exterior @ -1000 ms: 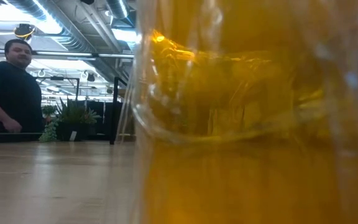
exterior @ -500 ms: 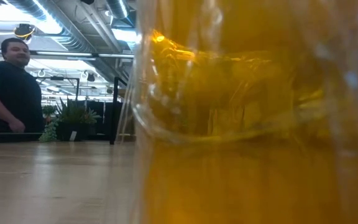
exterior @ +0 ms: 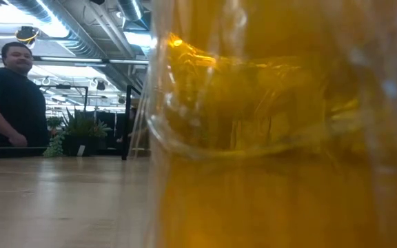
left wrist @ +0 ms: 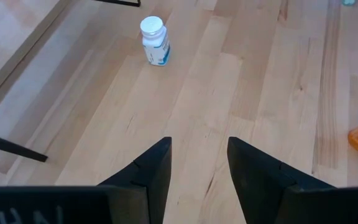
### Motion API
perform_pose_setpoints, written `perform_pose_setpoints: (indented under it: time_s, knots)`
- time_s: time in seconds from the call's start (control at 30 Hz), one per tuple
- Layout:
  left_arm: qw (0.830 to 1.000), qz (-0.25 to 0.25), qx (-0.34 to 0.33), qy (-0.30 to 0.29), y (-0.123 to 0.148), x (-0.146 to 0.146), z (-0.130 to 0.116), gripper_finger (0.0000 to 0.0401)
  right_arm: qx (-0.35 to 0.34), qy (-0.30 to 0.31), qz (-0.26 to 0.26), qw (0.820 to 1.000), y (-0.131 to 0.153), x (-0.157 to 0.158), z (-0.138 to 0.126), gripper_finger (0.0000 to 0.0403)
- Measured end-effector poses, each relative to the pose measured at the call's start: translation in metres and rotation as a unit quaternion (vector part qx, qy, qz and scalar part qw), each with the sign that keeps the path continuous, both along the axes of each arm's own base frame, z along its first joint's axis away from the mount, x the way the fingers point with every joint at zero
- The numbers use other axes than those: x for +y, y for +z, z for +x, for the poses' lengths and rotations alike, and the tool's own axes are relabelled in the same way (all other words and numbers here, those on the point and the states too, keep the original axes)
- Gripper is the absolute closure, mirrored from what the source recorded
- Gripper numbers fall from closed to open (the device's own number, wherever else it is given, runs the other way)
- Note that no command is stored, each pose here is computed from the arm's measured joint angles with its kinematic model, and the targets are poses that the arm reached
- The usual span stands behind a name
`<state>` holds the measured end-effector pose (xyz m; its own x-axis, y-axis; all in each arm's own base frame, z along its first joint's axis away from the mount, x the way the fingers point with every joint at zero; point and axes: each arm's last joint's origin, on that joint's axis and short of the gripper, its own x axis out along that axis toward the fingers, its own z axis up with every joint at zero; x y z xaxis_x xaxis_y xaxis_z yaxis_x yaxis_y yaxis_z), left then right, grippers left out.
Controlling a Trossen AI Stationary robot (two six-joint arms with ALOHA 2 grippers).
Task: Pick and place medicine bottles onto shelf by color
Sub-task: Put the right pink pill bottle on the shelf aligned with the other pink pill bottle
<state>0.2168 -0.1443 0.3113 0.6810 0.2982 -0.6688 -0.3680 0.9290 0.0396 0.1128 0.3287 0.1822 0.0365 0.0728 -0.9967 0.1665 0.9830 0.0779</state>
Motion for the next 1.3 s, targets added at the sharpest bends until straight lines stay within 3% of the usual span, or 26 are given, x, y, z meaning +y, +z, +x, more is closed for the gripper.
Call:
perform_pose_setpoints:
  time_s: [0.5,0.67,1.0,1.3]
  knots:
    - [1.0,0.0,0.0,0.0,0.0,0.0,0.0,0.0251,0.005,-0.004,-0.024,1.0,-0.012,-0.004,-0.0013,0.0146]
    - [1.0,0.0,0.0,0.0,0.0,0.0001,0.0,0.0251,0.005,-0.004,-0.023,1.0,-0.012,-0.004,-0.0013,0.0184]
    - [1.0,0.0,0.0,0.0,0.0,0.0001,0.0,0.0251,0.003,-0.004,-0.016,1.0,-0.0115,-0.0028,-0.0009,0.0297]
    - [1.0,0.0,0.0,0.0,0.0,0.0001,-0.0001,0.0251,0.0,-0.004,-0.005,1.0,-0.0113,-0.0006,-0.0002,0.0291]
